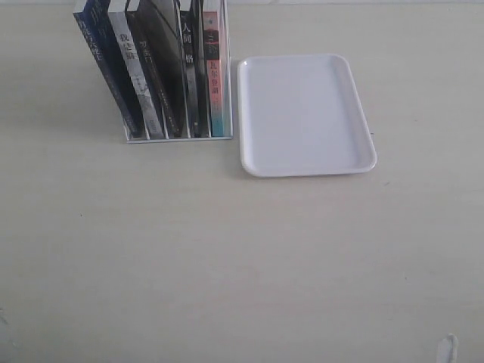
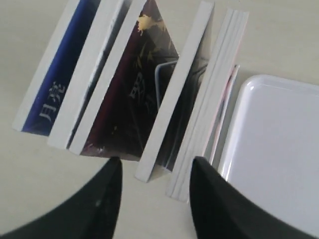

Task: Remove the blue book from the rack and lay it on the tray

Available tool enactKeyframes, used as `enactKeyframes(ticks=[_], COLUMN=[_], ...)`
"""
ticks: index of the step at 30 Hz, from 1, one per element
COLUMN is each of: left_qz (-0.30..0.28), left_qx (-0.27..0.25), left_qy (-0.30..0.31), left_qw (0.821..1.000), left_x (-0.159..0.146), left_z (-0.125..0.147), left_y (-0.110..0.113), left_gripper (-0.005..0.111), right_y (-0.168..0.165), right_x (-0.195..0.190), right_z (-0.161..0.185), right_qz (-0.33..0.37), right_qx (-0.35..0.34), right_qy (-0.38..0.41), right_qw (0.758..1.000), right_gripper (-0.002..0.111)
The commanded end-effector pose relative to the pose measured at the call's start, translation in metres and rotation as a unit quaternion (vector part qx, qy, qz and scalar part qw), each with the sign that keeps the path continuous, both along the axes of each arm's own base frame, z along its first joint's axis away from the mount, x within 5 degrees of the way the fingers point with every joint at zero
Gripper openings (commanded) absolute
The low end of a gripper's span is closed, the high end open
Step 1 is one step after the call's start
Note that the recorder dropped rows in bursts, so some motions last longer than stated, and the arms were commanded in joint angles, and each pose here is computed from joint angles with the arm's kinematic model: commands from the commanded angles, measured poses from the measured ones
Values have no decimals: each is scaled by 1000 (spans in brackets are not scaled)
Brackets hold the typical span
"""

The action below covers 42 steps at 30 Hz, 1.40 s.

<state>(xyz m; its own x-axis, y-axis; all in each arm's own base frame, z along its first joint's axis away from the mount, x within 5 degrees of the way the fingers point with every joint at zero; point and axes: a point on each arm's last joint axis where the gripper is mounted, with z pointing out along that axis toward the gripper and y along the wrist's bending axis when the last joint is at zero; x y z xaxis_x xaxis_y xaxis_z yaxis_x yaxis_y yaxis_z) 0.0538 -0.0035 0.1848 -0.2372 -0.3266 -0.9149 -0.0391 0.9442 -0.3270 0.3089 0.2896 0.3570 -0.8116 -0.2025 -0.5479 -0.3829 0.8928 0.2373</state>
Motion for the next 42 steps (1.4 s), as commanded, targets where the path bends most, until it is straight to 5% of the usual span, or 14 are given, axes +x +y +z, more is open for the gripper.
enactKeyframes(ticks=[1, 3, 27, 34, 42], left_qz=[-1, -1, -1, -1, -1], left_qx=[-2, -2, -2, -2, -2], left_qy=[-7, -7, -7, -7, -7], left_qw=[1000, 1000, 1000, 1000, 1000], left_x=[0, 0, 0, 0, 0], left_z=[0, 0, 0, 0, 0], left_y=[0, 0, 0, 0, 0], left_gripper=[6, 6, 6, 6, 6], right_y=[-5, -6, -3, -3, -3], right_x=[13, 19, 28, 29, 29], right_z=[-7, -20, -35, -35, -35], right_qz=[-32, -45, -39, -28, -28], right_qx=[9, -6, -21, -24, -21], right_qy=[10, 31, 35, 27, 27], right_qw=[999, 998, 998, 999, 999], right_gripper=[55, 63, 59, 35, 46])
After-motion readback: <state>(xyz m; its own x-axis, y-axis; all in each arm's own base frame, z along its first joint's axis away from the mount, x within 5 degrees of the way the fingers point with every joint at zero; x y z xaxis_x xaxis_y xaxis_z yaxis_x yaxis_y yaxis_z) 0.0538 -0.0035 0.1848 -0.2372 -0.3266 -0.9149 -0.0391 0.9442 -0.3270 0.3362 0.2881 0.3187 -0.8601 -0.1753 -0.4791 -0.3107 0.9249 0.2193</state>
